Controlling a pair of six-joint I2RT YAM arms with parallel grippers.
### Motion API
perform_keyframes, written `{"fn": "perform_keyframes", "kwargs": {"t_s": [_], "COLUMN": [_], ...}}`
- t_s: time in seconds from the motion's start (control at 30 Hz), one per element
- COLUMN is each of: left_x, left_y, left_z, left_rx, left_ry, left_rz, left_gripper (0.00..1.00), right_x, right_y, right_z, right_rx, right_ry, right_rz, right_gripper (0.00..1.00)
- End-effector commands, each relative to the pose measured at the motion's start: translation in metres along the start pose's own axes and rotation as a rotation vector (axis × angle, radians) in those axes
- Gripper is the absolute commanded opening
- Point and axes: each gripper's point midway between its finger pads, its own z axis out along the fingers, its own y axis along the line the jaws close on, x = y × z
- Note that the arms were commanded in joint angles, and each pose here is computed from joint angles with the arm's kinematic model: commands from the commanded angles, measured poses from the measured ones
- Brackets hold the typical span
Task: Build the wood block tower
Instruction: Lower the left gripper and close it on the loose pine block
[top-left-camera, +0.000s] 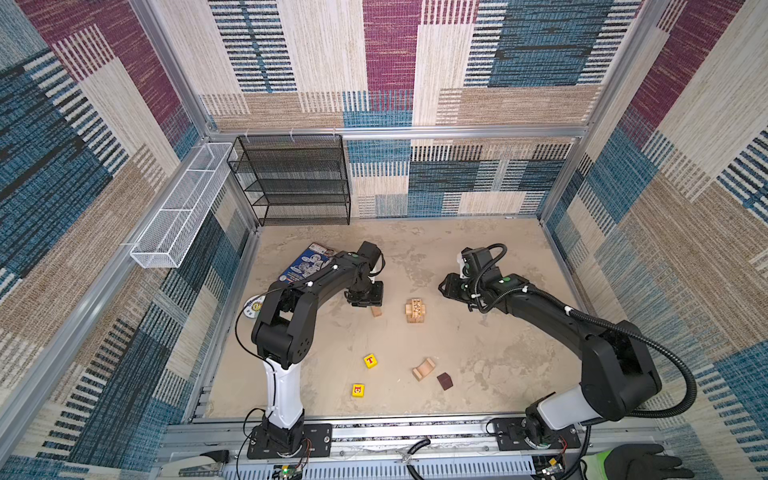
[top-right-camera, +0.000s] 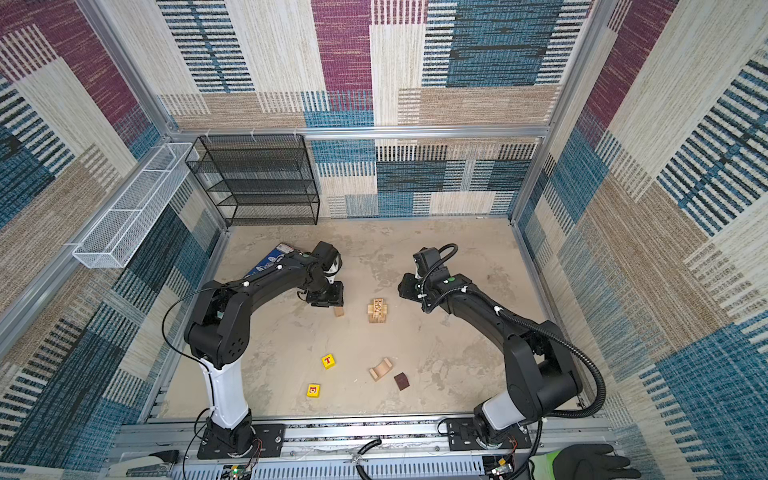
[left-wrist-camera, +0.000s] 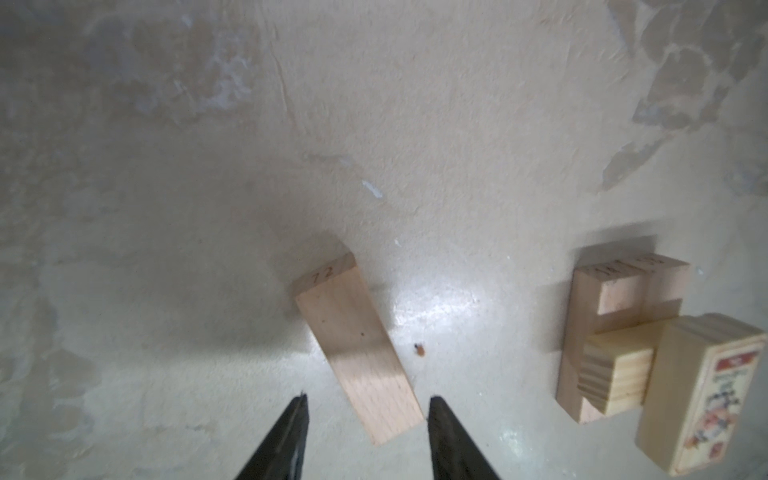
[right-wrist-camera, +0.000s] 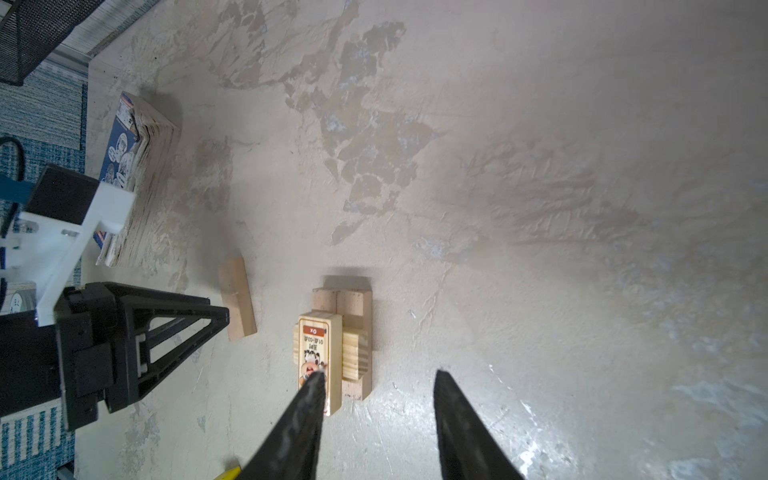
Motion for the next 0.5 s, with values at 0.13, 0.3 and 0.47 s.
{"fn": "perform_keyframes", "kwargs": {"t_s": [0.13, 0.3, 0.47], "left_x": [-0.002, 0.0, 0.003], "left_y": [-0.001, 0.002, 0.006], "left_z": [0.008, 0.013, 0.019], "left_rx": [-0.015, -0.041, -0.063], "left_ry": [0.013, 0.018, 0.03], "left_rz": [-0.013, -0.001, 0.008], "left_gripper": [0.52, 0.46, 0.39], "right_x": [-0.006, -0.003, -0.003], "right_y": [0.007, 0.007, 0.007], "right_z": [0.007, 0.013, 0.017], "right_rx": [-0.026, -0.03, -0.027], "right_ry": [-0.01, 0.011, 0.024], "right_rz": [-0.006, -0.005, -0.005], "right_gripper": [0.46, 0.46, 0.45]}}
